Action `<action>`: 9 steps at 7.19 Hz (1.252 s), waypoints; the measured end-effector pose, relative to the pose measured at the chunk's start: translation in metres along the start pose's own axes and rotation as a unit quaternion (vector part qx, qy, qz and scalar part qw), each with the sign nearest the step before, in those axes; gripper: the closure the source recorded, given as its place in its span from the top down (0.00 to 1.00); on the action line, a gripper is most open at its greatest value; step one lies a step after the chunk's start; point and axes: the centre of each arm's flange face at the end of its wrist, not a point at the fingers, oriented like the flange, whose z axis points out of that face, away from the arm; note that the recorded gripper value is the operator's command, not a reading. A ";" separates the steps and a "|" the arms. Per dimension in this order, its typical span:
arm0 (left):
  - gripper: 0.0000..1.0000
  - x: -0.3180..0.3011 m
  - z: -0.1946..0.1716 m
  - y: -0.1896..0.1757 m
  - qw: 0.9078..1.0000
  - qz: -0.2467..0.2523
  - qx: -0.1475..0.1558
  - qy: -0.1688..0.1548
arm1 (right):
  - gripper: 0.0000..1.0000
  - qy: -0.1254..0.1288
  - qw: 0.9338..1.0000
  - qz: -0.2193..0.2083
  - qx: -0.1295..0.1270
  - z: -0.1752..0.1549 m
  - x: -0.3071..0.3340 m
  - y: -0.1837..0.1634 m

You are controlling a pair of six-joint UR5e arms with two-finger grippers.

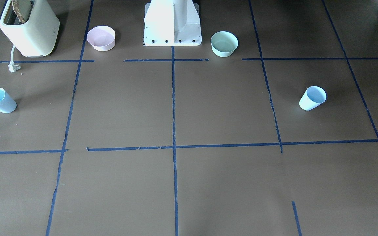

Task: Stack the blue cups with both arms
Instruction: 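Move the left gripper down toward the light blue cup near it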

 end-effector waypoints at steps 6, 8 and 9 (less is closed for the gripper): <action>1.00 0.032 0.017 -0.007 0.999 0.035 -0.015 0.006 | 1.00 -0.006 1.000 -0.024 0.009 0.003 -0.012 -0.003; 1.00 0.097 0.045 -0.023 0.997 0.057 -0.024 0.036 | 1.00 -0.007 0.999 -0.037 0.010 0.004 -0.024 -0.006; 1.00 0.131 0.055 -0.029 0.998 0.048 -0.005 0.051 | 1.00 -0.008 0.999 -0.041 0.010 0.005 -0.027 -0.007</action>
